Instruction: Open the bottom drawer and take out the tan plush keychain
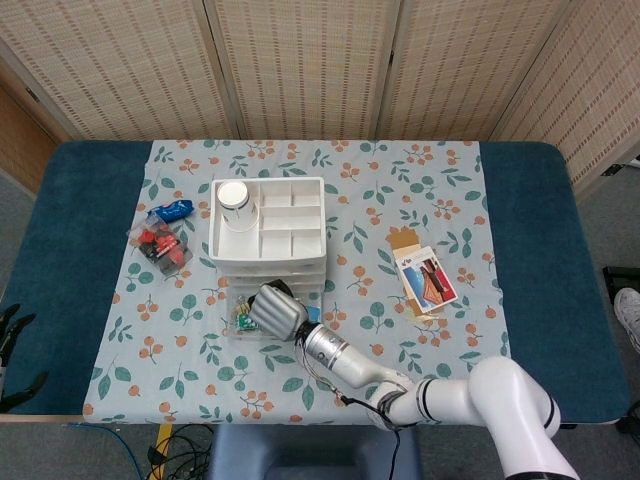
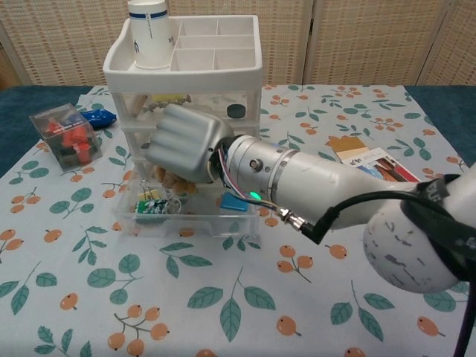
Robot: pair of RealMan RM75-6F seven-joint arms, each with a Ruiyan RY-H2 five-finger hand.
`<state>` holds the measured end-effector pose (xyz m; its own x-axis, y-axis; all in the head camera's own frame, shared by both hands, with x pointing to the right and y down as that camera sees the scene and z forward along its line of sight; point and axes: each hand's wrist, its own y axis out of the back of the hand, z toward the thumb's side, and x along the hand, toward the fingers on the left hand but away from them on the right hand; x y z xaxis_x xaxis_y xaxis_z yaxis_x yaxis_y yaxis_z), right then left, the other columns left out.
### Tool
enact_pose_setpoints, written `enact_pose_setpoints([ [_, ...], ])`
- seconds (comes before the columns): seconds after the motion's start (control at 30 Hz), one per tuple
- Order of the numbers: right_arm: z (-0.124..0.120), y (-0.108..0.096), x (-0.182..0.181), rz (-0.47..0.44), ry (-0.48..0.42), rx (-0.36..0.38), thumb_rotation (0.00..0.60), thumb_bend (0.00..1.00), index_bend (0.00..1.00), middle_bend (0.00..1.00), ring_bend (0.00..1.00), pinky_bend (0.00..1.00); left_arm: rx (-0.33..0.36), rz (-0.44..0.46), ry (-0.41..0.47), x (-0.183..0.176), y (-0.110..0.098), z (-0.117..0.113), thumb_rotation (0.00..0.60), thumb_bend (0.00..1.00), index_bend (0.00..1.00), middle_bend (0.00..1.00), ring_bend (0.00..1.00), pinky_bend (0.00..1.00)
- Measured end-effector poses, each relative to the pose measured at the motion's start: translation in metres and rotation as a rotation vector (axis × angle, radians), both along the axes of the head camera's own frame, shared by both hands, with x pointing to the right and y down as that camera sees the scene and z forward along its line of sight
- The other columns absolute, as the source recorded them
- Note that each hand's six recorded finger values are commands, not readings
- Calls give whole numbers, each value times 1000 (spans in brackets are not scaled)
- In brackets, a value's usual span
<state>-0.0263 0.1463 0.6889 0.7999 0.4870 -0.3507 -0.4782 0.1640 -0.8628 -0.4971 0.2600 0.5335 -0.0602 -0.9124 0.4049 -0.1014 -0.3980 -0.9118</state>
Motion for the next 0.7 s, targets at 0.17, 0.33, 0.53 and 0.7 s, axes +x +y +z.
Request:
enact_pose_setpoints([
  [0.17, -23, 3, 15, 15, -59, -29, 600, 556, 635, 918, 986, 1000, 3, 15, 6, 7, -3, 1, 600, 214, 157, 84, 88, 95],
  [0.33, -42, 5, 47, 38, -84, -42, 600, 555, 635, 918, 986, 1000, 4, 26, 6, 12, -4, -1, 600, 214, 157, 84, 88, 95],
  [0.53, -48, 10, 99, 82, -71, -57, 600, 555, 635, 918, 986, 1000, 1, 29, 4, 15, -4, -1, 600, 214, 157, 84, 88, 95],
  [0.7, -44, 21, 136, 112, -54, -96, 600, 555, 635, 918, 986, 1000, 1, 41, 6, 20, -5, -1, 600, 214, 157, 84, 88, 95],
])
